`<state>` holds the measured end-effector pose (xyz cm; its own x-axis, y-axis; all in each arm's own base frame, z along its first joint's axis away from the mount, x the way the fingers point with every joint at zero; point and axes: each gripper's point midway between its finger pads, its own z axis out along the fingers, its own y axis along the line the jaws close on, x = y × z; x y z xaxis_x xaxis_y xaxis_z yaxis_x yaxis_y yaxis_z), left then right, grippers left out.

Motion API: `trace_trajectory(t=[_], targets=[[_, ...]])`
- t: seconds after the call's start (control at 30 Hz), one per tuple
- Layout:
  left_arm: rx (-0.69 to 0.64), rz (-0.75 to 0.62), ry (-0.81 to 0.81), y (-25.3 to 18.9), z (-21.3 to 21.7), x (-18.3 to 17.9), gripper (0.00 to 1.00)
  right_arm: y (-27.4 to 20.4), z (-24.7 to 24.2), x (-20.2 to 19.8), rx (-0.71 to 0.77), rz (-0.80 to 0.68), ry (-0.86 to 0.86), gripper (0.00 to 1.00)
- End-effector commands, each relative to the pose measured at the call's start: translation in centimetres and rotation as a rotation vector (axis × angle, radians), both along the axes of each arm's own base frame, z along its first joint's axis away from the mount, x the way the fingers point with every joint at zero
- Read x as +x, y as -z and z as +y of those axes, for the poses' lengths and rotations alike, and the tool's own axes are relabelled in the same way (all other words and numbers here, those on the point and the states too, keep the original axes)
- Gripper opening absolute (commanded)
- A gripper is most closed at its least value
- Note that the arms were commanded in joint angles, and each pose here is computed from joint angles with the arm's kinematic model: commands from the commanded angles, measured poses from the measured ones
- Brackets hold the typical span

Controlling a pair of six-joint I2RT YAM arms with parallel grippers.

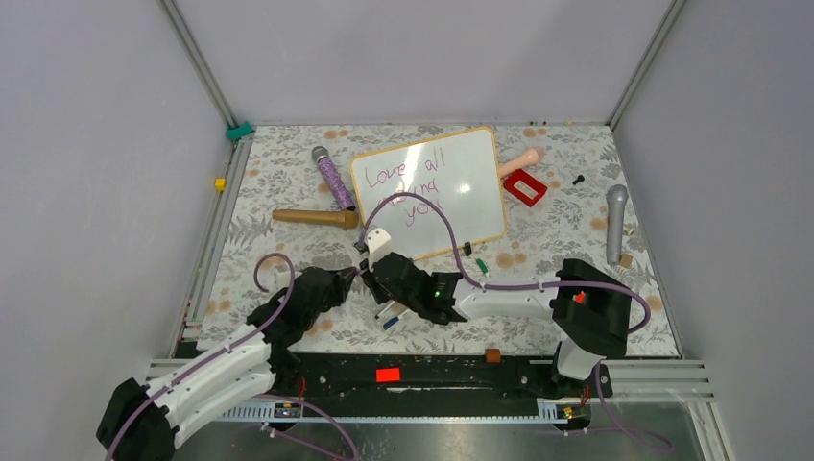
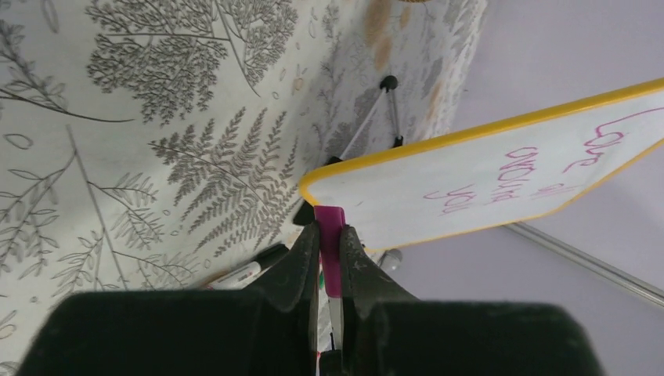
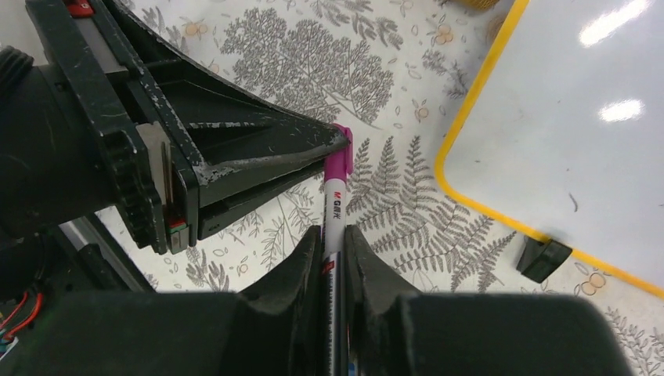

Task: Write a sentence on the whiteboard
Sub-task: Insert the whiteboard marker without the cap into the pen cap, then put down the whiteboard marker at the center of the board.

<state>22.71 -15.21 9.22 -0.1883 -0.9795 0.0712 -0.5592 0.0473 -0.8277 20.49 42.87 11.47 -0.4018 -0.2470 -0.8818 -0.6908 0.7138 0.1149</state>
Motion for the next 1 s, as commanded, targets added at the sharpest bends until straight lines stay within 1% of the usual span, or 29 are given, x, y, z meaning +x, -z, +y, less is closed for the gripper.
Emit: trace_trajectory(t=[0.0, 0.07, 0.1, 0.13, 0.17, 0.2, 0.27, 0.37, 0.43, 0.5, 0.6, 0.67, 0.73, 0.9, 0.97], targets=[[-0.227, -0.109, 0.442, -7.9, -8.1, -4.7, 0.02, -5.6, 2.8, 1.9, 0.23, 0.005, 0.012, 0.0], [-0.099, -0.111, 0.406, -7.8, -6.1, -4.3, 0.23, -5.5, 1.2, 1.9, 0.192, 0.055, 0.032, 0.0], [-0.04, -0.104, 0.392, -7.7, -5.1, -4.2, 0.4, -5.3, 0.4, 1.7, 0.168, 0.097, 0.036, 0.0], [0.007, -0.099, 0.374, -7.9, -4.1, -4.1, 0.54, -4.6, -1.1, 1.3, 0.113, 0.158, 0.042, 0.0], [0.052, -0.079, 0.367, -7.5, -3.1, -4.4, 0.66, -4.0, -2.4, 1.0, 0.067, 0.217, 0.052, 0.0], [0.085, -0.085, 0.367, -7.6, -2.6, -4.3, 0.72, -3.4, -3.9, 0.7, 0.015, 0.276, 0.072, 0.0], [0.148, -0.086, 0.372, -7.4, -1.5, -4.6, 0.8, -2.3, -7.2, -0.3, -0.105, 0.383, 0.103, 0.0], [0.256, -0.14, 0.397, -7.6, -0.3, -4.4, 0.87, -1.9, -12.4, -1.2, -0.275, 0.452, 0.163, 0.0], [0.335, -0.182, 0.425, -7.9, 0.1, -4.1, 0.88, -2.3, -15.8, -2.0, -0.373, 0.475, 0.189, 0.0], [0.432, -0.245, 0.49, -8.4, -0.1, -3.6, 0.89, -2.9, -18.7, -2.6, -0.464, 0.492, 0.211, 0.0], [0.586, -0.288, 0.562, -8.6, 0.2, -2.9, 0.91, -3.1, -21.9, -3.5, -0.617, 0.547, 0.219, 0.0], [0.665, -0.338, 0.602, -9.4, 0.3, -2.6, 0.91, -2.4, -22.3, -3.8, -0.668, 0.583, 0.2, 0.0], [0.711, -0.384, 0.612, -9.8, 0.6, -2.4, 0.91, -0.9, -21.8, -3.6, -0.683, 0.613, 0.191, 0.0], [0.737, -0.501, 0.566, -10.7, 1.3, -2.3, 0.94, 5.1, -19.8, -2.5, -0.706, 0.666, 0.241, 0.0], [0.745, -0.524, 0.555, -10.6, 1.4, -2.3, 0.96, 6.1, -19.9, -1.9, -0.718, 0.653, 0.277, 0.0]])
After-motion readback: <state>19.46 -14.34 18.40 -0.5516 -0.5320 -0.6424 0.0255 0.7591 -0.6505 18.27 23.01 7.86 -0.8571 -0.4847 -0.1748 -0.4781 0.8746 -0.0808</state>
